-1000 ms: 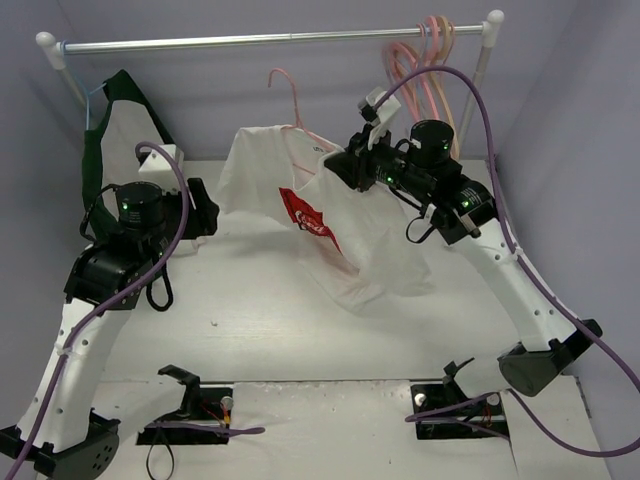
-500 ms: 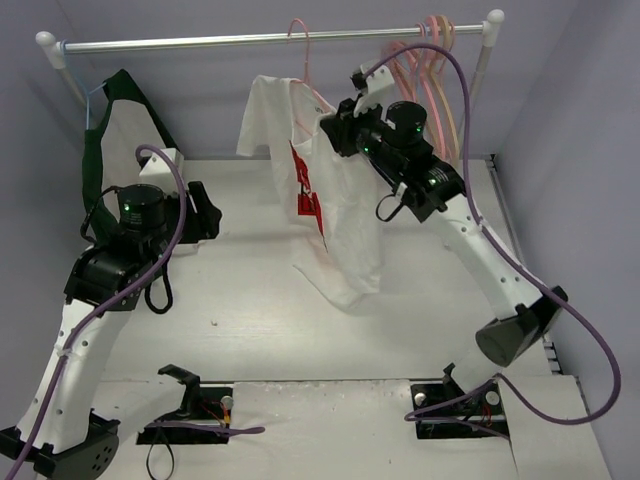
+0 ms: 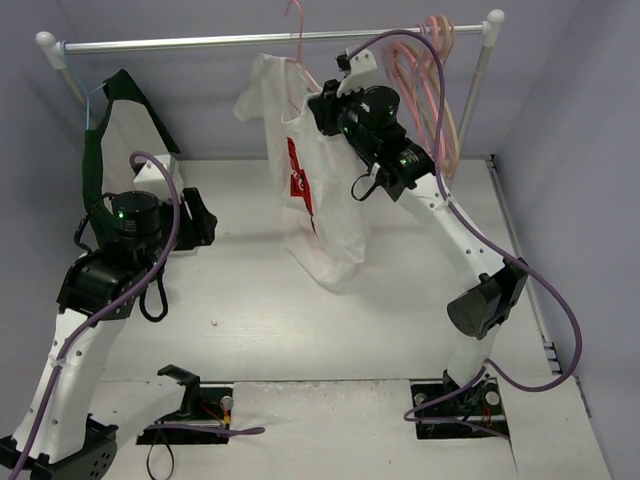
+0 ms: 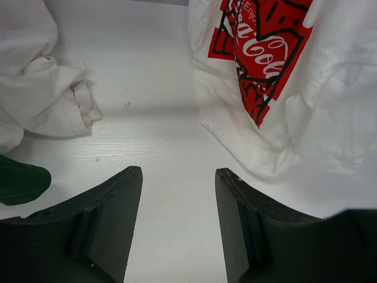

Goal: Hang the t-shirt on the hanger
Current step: Place the hanger at the clothesline.

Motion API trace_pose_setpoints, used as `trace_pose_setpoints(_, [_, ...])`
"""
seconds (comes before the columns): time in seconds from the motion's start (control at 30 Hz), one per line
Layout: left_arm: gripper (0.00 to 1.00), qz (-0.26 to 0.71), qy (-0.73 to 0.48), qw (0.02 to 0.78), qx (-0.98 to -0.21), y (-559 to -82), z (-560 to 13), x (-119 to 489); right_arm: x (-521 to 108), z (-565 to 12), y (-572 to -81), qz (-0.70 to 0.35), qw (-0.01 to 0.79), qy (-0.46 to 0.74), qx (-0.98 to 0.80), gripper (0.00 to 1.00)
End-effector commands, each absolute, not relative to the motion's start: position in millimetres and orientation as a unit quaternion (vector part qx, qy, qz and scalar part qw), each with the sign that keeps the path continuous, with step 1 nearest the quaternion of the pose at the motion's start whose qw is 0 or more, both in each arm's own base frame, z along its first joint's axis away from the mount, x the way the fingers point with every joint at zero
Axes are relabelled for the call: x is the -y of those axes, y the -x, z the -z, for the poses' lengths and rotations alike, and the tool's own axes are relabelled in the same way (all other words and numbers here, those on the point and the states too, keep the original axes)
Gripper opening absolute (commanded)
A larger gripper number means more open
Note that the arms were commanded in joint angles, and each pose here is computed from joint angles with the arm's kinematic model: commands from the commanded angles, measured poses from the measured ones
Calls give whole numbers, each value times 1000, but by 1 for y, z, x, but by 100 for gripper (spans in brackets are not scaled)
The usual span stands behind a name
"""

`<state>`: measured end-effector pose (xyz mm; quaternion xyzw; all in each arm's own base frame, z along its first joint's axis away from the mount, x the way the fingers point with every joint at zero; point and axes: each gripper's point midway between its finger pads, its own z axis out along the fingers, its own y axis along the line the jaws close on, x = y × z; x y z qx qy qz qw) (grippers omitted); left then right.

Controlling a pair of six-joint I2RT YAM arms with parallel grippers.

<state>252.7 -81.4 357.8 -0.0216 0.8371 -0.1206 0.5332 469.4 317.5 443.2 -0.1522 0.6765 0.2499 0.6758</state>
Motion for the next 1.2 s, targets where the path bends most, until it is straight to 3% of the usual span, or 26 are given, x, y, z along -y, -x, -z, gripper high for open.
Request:
trace_pose_setpoints(0.0, [52,122,28,555,-822,-253,-373,78,-312,-552,-444,-308,766,122,-550,0])
trace_pose_setpoints(0.63, [52,124,25,544,-830,-249,-363,79,-362,-493,-458,-356,728,137,-570,1])
trace_pose_setpoints(0.73, [52,126,24,542,-830,-249,-361,80,-361,-481,-458,-352,725,138,-577,12])
trace_pose_setpoints(0.87, [52,130,23,542,-830,-250,-360,82,-353,-467,-455,-334,723,140,-588,37])
trace_pose_setpoints(1.0, [52,135,21,541,-830,-251,-358,84,-336,-455,-449,-309,724,141,-600,49])
trace_pose_setpoints(1.17, [52,133,20,538,-832,-251,-354,84,-292,-438,-440,-255,725,130,-627,55])
